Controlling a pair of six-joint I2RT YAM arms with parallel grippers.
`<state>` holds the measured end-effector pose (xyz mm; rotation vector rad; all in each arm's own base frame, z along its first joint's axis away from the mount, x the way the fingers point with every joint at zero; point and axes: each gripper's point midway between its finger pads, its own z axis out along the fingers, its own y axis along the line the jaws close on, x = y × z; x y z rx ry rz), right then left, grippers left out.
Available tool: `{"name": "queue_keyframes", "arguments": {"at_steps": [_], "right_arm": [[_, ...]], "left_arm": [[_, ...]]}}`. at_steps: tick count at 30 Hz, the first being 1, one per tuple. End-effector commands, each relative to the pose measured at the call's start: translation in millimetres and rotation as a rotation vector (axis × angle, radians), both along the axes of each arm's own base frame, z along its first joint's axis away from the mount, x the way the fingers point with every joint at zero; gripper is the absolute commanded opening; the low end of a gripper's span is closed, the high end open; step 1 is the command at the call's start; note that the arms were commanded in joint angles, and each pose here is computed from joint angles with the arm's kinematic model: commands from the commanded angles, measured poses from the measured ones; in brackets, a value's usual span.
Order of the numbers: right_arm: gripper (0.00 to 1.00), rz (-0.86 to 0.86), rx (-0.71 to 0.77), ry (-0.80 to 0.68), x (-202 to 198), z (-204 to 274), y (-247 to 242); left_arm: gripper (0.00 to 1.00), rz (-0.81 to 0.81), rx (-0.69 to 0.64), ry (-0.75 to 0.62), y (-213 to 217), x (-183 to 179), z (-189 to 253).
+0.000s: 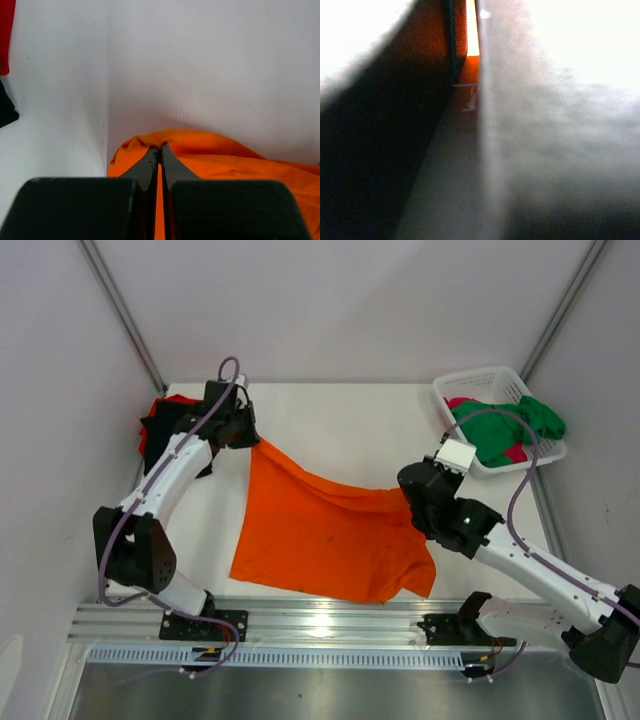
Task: Fold and stack the t-shirts
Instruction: Flatten out the tshirt
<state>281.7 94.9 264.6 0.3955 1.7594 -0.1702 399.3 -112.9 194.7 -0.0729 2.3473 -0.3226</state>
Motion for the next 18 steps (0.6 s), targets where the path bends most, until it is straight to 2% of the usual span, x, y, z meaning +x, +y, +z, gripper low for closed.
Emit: {"name": "queue_keyframes", "arguments": {"at_steps": [1, 3, 8, 11, 12, 13, 15, 16, 18], "right_arm": [[0.0, -0.011, 0.012, 0.039, 6, -22, 2], [0.0, -0.03, -0.004, 0.076, 11, -35, 1], [0.0, -0.042, -0.025, 0.113, 40, -53, 0], [0.0, 0.0, -0.036, 0.082, 72, -53, 8], [0.0, 0.017, -0.003, 0.047, 85, -46, 14], [0.0, 0.011, -0.038, 0.079, 97, -58, 12], [0.0, 0.035, -0.026, 0.068, 119, -53, 21], [0.0, 0.036, -0.06, 0.107, 129, -68, 23], [0.0, 0.046, -0.07, 0.107, 145, -65, 30]], "left_arm": [[0.01, 0.06, -0.002, -0.03, 2, 26, 3], [0.0, 0.099, 0.016, 0.03, 6, 31, -17], [0.0, 0.15, 0.004, 0.078, 1, 60, -19], [0.01, 0.151, -0.005, 0.114, -7, 77, -28], [0.0, 0.154, -0.022, 0.066, -9, 93, -6], [0.0, 0.156, -0.004, 0.13, -10, 93, -26], [0.01, 0.164, -0.01, 0.108, -11, 108, -14], [0.01, 0.172, 0.007, 0.143, -10, 109, -28], [0.01, 0.215, 0.012, 0.13, -2, 118, -26]]}}
